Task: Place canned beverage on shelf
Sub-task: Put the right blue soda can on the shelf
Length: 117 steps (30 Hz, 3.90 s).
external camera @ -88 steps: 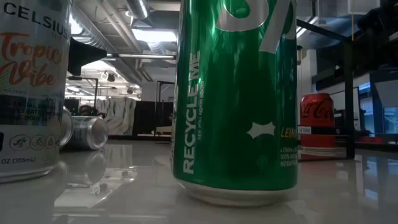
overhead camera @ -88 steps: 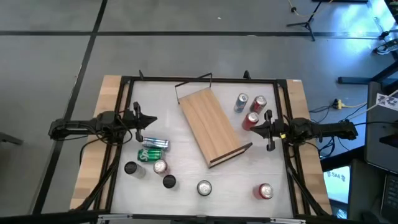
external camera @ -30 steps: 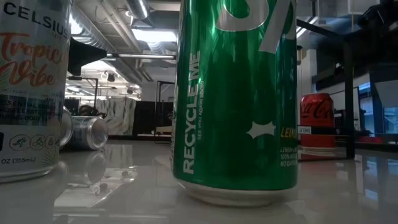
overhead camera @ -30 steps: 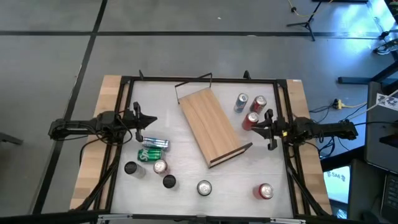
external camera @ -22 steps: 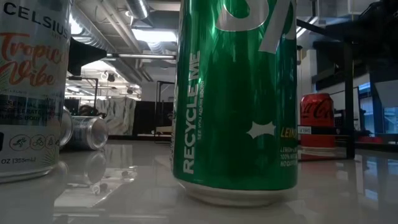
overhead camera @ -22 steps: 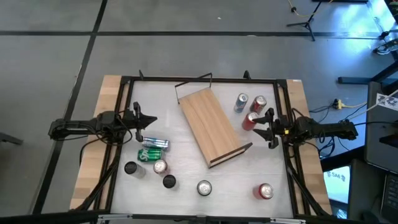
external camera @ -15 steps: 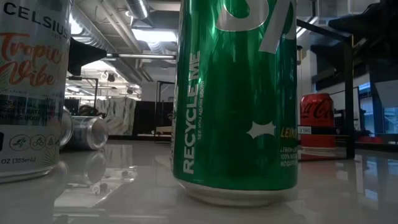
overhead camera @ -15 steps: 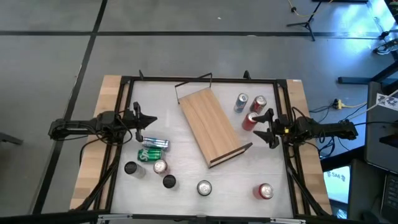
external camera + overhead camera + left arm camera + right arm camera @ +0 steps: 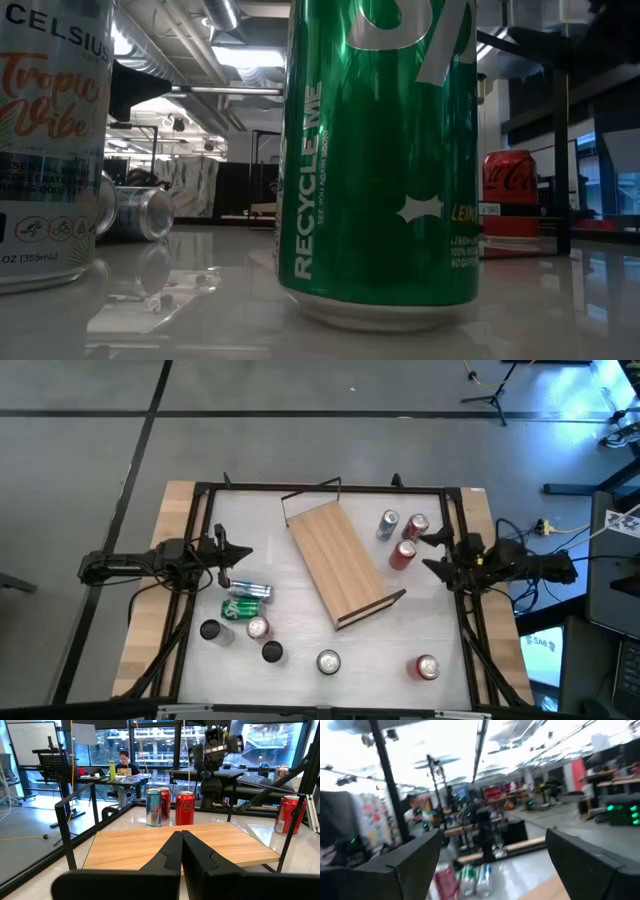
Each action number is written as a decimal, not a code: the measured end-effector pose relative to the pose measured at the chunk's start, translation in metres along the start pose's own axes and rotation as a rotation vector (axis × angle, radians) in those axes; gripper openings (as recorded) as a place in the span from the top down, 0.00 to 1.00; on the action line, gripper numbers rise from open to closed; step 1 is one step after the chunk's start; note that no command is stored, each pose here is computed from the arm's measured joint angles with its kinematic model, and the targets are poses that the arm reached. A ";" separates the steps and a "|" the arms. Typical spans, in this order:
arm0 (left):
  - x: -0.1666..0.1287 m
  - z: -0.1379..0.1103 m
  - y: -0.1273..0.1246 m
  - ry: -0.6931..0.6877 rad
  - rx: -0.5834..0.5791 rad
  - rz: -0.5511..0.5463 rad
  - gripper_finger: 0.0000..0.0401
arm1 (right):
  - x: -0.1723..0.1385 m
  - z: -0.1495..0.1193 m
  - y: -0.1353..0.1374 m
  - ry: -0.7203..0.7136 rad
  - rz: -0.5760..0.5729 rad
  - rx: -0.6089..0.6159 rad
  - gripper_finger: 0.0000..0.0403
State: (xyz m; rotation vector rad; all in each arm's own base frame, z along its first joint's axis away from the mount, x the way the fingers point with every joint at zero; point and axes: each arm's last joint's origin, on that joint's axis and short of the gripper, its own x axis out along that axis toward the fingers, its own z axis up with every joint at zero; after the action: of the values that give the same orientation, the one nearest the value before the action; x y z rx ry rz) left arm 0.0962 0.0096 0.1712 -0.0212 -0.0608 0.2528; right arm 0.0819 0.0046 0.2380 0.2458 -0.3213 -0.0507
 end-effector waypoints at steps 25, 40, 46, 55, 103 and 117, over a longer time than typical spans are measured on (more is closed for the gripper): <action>0.000 0.000 0.000 0.000 0.000 0.000 1.00 | 0.082 0.128 0.028 0.503 -0.560 -0.327 0.13; 0.000 0.000 0.000 0.000 0.000 0.000 1.00 | 0.129 0.124 -0.035 0.789 -0.646 -0.245 0.13; 0.000 0.000 0.000 0.000 0.000 0.000 1.00 | 0.143 0.106 -0.085 0.913 -0.695 -0.132 0.13; 0.000 0.000 0.000 0.001 0.000 0.000 1.00 | 0.152 0.072 -0.138 1.095 -0.681 0.003 0.13; 0.000 0.000 0.000 0.000 0.000 0.000 1.00 | 0.133 -0.003 -0.159 1.292 -0.645 0.113 0.13; 0.000 0.000 0.000 0.001 0.000 0.000 1.00 | 0.131 -0.006 -0.159 1.301 -0.629 0.095 0.27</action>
State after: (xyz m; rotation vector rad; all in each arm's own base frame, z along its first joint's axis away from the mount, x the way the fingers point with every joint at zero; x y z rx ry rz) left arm 0.0962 0.0096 0.1711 -0.0211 -0.0601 0.2531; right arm 0.2064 -0.1601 0.2336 0.4153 1.0609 -0.4715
